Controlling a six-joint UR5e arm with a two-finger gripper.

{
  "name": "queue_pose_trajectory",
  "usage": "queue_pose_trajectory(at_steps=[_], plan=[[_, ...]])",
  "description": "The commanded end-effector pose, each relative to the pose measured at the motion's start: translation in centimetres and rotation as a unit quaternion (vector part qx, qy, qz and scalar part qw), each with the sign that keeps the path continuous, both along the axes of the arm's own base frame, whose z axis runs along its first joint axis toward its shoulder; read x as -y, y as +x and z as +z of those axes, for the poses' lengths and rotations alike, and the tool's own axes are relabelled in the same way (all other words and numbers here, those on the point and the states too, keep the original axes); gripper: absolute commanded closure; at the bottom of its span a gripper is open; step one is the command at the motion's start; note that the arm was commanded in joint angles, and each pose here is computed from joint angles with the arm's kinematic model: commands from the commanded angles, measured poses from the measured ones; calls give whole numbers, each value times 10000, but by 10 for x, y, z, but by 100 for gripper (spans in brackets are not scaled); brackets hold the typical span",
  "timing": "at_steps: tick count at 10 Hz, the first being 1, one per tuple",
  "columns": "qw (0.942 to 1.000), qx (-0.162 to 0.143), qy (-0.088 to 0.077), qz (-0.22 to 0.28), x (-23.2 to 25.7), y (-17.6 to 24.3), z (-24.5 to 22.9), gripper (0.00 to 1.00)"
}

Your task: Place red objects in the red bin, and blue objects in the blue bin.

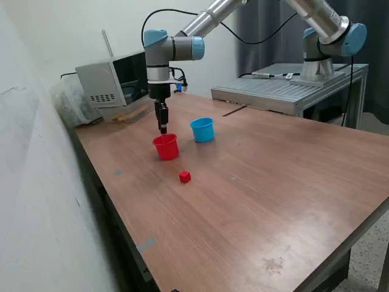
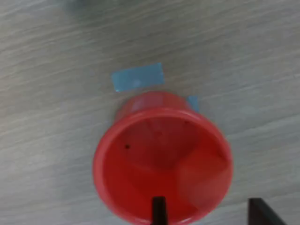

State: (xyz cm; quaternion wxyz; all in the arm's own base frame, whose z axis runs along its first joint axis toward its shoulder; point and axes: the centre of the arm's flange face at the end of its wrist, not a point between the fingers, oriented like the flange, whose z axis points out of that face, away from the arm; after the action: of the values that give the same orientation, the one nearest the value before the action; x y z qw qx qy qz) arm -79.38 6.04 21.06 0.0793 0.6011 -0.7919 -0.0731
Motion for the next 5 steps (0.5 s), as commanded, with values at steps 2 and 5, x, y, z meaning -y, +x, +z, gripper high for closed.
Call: queue_pose_trajectory(at_steps=[2,5], plan=[[10000,-73,47,-8,-4,-4,8,0],[9989,-182,19,422,64,-13,27,0]])
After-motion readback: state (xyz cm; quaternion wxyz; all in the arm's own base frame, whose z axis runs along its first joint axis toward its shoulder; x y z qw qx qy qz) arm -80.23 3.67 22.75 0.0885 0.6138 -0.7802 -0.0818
